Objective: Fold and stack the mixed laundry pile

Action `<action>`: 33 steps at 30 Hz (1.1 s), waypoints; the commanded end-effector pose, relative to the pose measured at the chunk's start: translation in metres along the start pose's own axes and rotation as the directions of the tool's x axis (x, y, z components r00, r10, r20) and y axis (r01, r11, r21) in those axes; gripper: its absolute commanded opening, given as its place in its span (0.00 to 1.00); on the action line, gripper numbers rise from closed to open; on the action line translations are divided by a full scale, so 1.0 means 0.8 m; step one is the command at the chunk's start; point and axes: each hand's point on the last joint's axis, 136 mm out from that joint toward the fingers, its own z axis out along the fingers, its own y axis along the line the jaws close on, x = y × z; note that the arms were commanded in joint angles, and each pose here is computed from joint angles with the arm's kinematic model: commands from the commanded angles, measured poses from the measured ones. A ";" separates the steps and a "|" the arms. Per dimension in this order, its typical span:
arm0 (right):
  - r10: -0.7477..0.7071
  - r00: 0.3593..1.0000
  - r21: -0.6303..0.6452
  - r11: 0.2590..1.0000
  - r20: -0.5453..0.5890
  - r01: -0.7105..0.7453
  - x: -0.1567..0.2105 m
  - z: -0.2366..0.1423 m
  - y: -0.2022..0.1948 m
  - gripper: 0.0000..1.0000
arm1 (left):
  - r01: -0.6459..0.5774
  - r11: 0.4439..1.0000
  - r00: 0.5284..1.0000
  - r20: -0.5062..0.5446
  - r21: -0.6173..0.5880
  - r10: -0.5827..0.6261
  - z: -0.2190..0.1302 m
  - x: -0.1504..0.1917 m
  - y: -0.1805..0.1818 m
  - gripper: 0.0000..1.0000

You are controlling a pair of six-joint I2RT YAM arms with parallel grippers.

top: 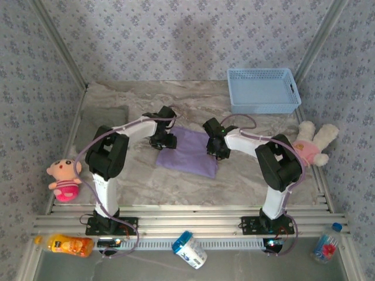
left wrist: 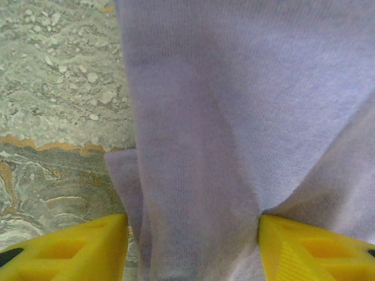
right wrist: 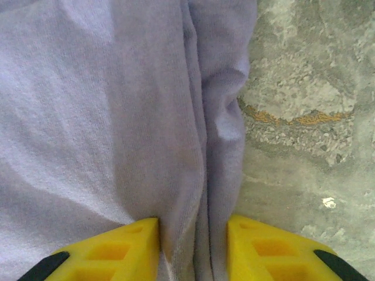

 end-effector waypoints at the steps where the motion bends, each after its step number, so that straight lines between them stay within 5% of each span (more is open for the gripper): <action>1: 0.006 0.997 -0.062 0.998 -0.077 -0.010 0.030 0.030 0.025 0.33 | 0.029 0.998 0.986 -0.164 -0.058 -0.039 0.036 0.052 0.007 0.55; 3: 0.012 0.997 -0.055 0.998 -0.077 -0.017 0.031 0.030 0.021 0.33 | 0.032 0.998 0.984 -0.173 -0.050 -0.041 0.040 0.056 0.002 0.48; 6: 0.020 0.997 -0.050 0.998 -0.076 -0.024 0.033 0.031 0.019 0.33 | 0.036 0.998 0.981 -0.188 -0.045 -0.044 0.046 0.061 -0.002 0.21; 10: 0.020 0.997 -0.054 0.998 -0.078 -0.025 0.033 0.030 0.020 0.32 | 0.035 0.998 0.980 -0.194 -0.056 -0.046 0.049 0.061 0.000 0.01; 16: -0.011 0.996 -0.102 0.995 -0.090 0.002 0.021 0.013 0.035 0.37 | -0.029 0.991 0.989 -0.150 -0.130 0.010 0.021 0.030 0.016 0.00; 25: -0.052 0.999 -0.136 0.989 0.000 0.052 -0.043 -0.030 0.017 1.00 | -0.098 0.974 0.994 -0.066 -0.204 0.087 -0.052 -0.044 0.052 0.00; 33: 0.042 0.998 -0.118 0.992 0.052 -0.036 -0.111 -0.034 -0.033 1.00 | -0.149 0.952 0.988 -0.006 -0.269 0.153 -0.104 -0.095 0.082 0.00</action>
